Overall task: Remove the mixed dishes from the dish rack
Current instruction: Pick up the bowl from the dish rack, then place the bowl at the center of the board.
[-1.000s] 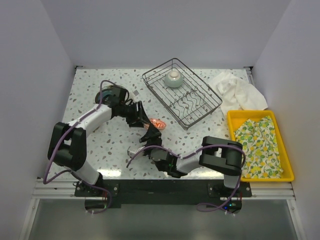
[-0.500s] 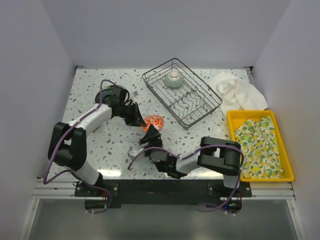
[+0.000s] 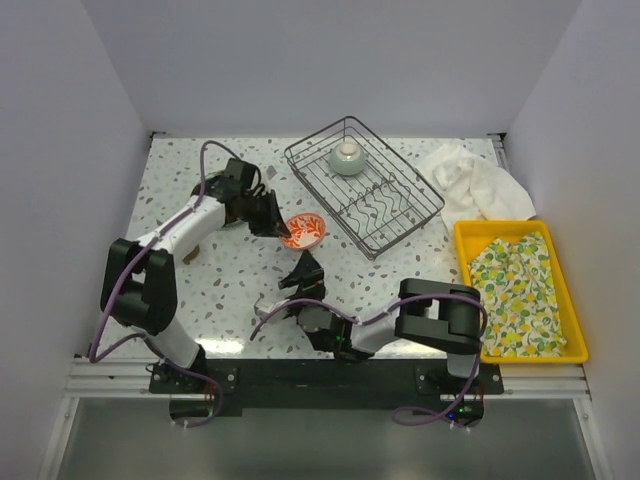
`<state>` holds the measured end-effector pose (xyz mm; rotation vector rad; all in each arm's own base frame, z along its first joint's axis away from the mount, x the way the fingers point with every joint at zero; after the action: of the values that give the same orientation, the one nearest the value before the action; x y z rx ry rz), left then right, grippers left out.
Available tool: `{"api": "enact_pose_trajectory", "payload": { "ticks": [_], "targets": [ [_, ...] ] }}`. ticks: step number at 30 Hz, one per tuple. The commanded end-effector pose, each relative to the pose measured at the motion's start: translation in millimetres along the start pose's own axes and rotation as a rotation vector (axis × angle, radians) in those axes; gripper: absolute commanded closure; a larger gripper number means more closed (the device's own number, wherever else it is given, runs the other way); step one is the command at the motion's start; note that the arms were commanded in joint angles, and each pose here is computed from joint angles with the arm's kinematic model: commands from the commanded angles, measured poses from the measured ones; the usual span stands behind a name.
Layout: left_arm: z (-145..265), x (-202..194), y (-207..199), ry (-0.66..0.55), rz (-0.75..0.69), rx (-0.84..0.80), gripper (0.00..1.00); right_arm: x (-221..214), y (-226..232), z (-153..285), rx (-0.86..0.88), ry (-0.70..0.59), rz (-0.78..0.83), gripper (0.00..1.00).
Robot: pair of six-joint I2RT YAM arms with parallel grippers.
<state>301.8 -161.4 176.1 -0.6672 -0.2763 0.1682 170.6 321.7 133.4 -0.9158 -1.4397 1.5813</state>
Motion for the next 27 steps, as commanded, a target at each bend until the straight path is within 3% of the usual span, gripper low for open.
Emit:
{"api": "enact_pose_trajectory", "payload": {
  "ticks": [1,6,14,21,27],
  "targets": [
    [13.9,25.0,-9.6,-0.144,-0.067,0.041,1.00,1.5,-5.0,7.1,0.029,0.037,-0.134,0.01],
    [17.0,27.9,0.3,-0.230,-0.066,0.101,1.00,-3.7,1.7,18.2,0.196,0.034,-0.255,0.02],
    [39.3,21.6,44.0,-0.412,0.011,0.244,1.00,4.9,-7.3,26.5,0.320,0.037,-0.455,0.02],
    [50.0,1.8,82.5,-0.502,0.110,0.318,1.00,13.3,-20.2,39.0,0.435,0.001,-0.670,0.02],
    [55.7,-8.8,100.4,-0.583,0.179,0.334,1.00,15.6,-19.5,33.3,0.505,0.012,-0.717,0.02]
  ]
}}
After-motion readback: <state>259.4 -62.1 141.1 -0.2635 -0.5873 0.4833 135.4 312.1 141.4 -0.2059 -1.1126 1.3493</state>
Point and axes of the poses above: each gripper's point midway between its finger pads, its own z axis back along the fingers, its own y axis along the line the jaws close on, x = y × z, the point moved 8 cm from there along z, back along the fingers, and after that the axes turned 8 degrees about z, right-handed, at the moved point
